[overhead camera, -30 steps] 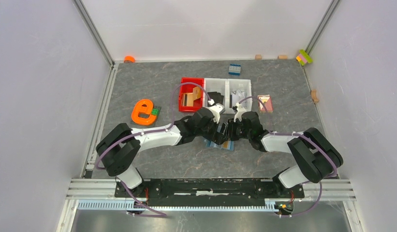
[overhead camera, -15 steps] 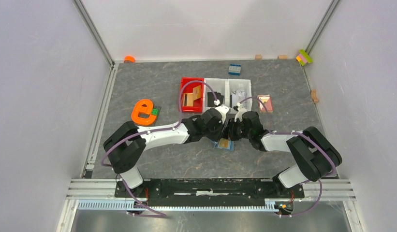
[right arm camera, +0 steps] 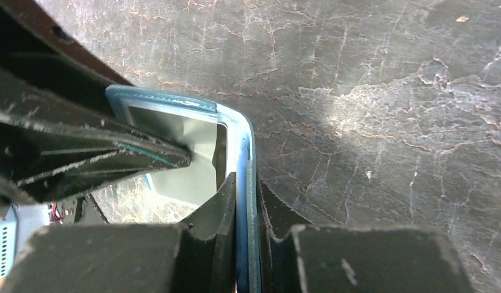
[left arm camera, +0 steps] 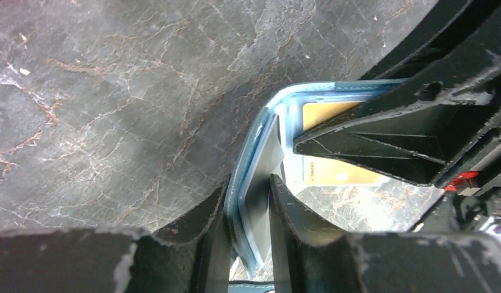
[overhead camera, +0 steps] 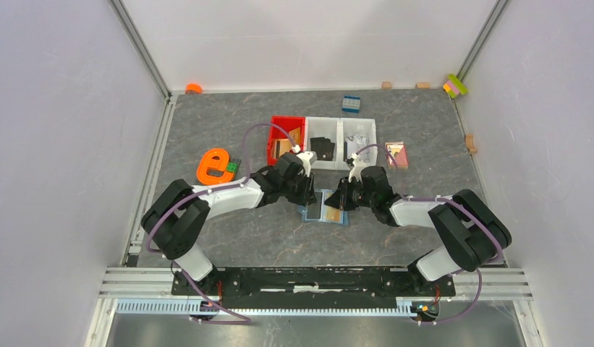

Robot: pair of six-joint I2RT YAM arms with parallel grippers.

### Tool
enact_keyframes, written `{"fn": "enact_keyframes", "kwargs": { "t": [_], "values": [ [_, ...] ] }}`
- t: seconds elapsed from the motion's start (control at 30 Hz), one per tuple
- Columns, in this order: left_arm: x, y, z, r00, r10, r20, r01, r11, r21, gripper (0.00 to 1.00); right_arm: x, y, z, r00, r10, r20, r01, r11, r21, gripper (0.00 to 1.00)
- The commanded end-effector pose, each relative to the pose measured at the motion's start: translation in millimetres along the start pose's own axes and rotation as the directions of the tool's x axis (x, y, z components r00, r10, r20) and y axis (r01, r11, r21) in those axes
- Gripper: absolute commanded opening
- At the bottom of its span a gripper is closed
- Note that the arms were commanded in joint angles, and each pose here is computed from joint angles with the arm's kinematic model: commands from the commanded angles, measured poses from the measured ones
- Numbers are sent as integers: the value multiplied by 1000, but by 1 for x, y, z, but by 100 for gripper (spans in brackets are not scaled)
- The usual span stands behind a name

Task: Take the credit cards out of the card holder
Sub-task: Remove the credit card from the card holder.

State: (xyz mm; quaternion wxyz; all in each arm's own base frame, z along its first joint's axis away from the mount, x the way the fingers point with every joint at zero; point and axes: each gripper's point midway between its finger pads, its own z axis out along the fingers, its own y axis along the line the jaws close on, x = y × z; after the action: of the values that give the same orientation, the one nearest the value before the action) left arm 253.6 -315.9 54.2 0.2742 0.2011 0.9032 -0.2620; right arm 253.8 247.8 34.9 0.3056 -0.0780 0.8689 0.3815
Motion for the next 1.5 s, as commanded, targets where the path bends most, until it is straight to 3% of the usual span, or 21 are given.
{"fn": "enact_keyframes", "kwargs": {
  "t": [0.0,0.1,0.27,0.53,0.63,0.77,1.07,1.3,1.47],
  "values": [
    [-2,-6,-11,993,-119,-19,121,982,146,33,-20,9,2,997,-57,51,58,998,-20,16],
    [-8,-13,-13,990,-136,-20,137,966,218,37,-19,8,2,997,-69,45,70,997,-23,17],
    [-10,-17,-18,991,-134,-21,135,959,248,63,-18,8,5,997,-76,34,77,997,-25,19],
    [-9,-5,-20,987,-160,32,152,971,185,68,-17,7,5,996,-85,30,85,996,-24,19],
    [-6,-4,-16,979,-199,40,187,962,199,66,-16,7,6,996,-82,24,82,996,-32,19],
    [0,-2,-9,978,-198,70,178,959,219,49,-16,9,5,996,-83,27,84,996,-36,19],
    [-18,-3,-36,971,-145,189,98,966,238,37,-16,9,5,996,-85,27,86,996,-38,19],
    [-20,-1,-36,970,-148,192,101,967,233,24,-20,9,3,994,-99,39,100,995,-27,21],
    [-13,-4,-24,979,-156,131,118,958,260,28,-19,8,3,994,-100,35,100,995,-27,21]
  ]
}}
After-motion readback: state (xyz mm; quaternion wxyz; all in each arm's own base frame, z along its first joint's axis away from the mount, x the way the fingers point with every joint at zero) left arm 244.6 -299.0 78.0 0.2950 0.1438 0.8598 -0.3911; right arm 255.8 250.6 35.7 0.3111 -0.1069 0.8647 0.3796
